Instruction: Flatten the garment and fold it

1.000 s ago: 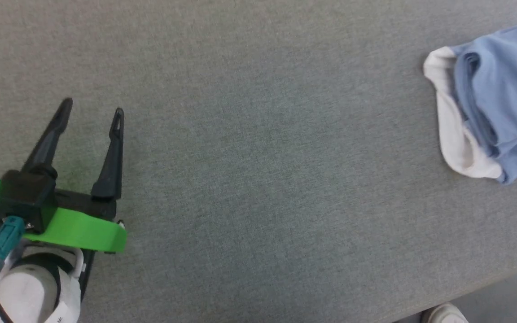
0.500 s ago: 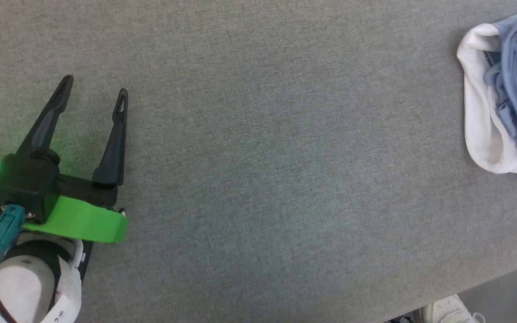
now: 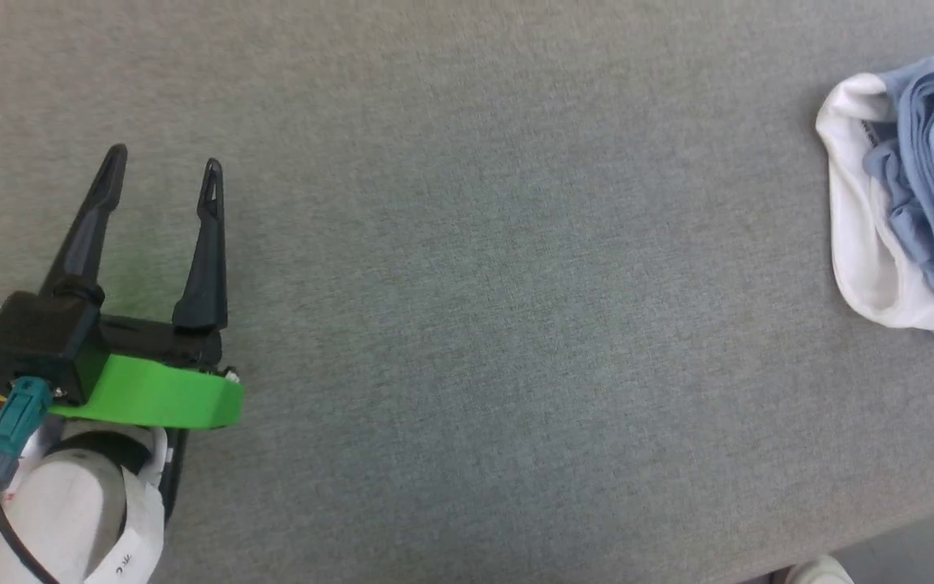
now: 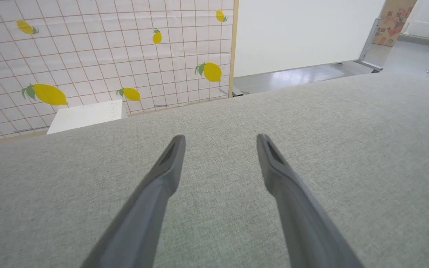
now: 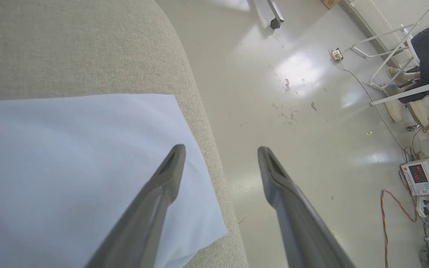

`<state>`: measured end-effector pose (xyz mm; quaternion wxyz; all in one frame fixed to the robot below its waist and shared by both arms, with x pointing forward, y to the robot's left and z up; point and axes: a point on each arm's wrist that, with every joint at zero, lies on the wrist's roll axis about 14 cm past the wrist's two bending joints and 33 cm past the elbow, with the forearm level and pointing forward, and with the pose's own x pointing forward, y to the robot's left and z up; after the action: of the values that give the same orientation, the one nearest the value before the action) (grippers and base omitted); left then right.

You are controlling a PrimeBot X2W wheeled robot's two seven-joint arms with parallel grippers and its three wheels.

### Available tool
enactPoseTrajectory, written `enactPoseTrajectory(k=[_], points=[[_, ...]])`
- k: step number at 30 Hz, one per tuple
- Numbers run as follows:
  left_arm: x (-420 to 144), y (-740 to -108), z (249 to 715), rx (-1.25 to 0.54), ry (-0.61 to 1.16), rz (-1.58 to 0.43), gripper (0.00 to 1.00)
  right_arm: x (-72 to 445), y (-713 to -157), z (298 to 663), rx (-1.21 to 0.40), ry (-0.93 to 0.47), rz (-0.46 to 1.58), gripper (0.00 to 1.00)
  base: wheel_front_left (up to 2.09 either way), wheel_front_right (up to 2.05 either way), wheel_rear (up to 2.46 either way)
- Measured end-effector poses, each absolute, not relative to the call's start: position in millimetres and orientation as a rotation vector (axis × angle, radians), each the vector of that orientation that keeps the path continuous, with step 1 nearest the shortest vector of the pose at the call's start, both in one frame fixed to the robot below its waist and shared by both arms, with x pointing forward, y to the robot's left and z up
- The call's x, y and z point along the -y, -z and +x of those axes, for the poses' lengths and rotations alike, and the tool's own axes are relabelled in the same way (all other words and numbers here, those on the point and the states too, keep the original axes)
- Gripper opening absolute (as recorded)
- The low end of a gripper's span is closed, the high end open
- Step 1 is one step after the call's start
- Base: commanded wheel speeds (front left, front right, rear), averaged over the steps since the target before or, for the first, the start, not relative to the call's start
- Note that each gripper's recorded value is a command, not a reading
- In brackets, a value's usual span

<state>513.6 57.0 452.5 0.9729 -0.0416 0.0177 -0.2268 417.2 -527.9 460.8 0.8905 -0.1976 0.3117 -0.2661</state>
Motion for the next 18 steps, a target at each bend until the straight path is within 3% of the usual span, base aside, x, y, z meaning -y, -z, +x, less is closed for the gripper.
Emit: enactPoseTrajectory(k=[6, 18], points=[[-70.1, -470.8, 504.6, 0.004, 0.380, -0.118, 1.00, 510.5, -463.8, 414.8, -0.542, 0.516, -0.341, 1.00, 0.00, 0.00, 0.00], [-106.0, -507.7, 469.0, 0.092, 0.265, -0.051, 1.00, 400.3, -478.7, 432.9, -0.224, 0.302, -0.117, 1.00, 0.00, 0.00, 0.00]])
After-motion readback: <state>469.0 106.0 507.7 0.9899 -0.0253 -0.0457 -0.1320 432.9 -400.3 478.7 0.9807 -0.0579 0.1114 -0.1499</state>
